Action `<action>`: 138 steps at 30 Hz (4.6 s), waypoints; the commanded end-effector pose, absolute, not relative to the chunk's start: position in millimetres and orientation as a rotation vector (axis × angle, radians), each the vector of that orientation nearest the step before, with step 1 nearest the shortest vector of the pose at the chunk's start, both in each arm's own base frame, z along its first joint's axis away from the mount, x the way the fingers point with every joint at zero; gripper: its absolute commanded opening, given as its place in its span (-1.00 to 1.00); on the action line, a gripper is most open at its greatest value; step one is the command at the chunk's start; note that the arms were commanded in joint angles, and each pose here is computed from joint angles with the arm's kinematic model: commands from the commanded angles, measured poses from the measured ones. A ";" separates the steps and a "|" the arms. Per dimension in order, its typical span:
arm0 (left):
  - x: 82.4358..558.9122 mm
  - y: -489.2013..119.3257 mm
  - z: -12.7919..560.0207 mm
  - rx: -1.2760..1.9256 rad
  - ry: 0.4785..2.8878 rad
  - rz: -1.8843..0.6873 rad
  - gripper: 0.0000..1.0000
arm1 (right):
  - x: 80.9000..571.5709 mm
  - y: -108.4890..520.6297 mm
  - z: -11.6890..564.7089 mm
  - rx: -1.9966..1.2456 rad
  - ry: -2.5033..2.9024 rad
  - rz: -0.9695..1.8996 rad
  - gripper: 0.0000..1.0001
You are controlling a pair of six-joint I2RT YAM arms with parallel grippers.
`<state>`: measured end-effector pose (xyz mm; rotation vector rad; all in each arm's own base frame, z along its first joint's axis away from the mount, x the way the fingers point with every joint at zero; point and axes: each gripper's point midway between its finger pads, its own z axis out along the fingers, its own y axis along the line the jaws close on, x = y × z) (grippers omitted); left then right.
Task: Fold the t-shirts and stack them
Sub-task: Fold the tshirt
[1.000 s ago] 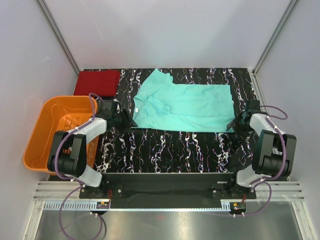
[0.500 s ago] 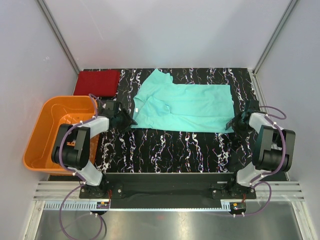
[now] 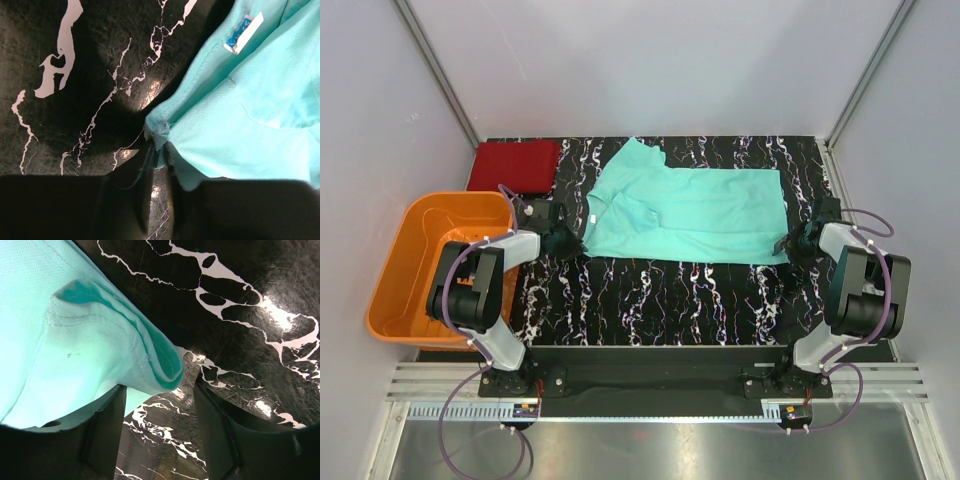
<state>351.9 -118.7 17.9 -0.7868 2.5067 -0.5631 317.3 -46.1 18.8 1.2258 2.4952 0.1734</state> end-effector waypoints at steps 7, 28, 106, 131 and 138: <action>356.0 -107.1 17.5 -0.757 2.500 -0.472 -0.81 | 309.7 -42.1 26.5 1.201 2.486 0.206 0.57; 280.2 -72.9 27.0 -0.915 2.475 -0.309 -1.00 | 242.5 -41.6 14.0 1.392 2.500 0.047 -1.00; 537.8 -153.8 84.2 0.223 2.424 -0.567 -0.16 | 525.8 -73.4 70.6 0.576 2.436 0.362 0.09; 572.3 -139.1 57.5 0.037 2.402 -0.446 -0.12 | 542.3 -64.8 45.0 0.516 2.484 0.461 -0.03; 597.3 -150.9 73.9 -0.002 2.310 -0.586 -0.04 | 541.2 -65.0 43.6 0.521 2.489 0.459 -0.03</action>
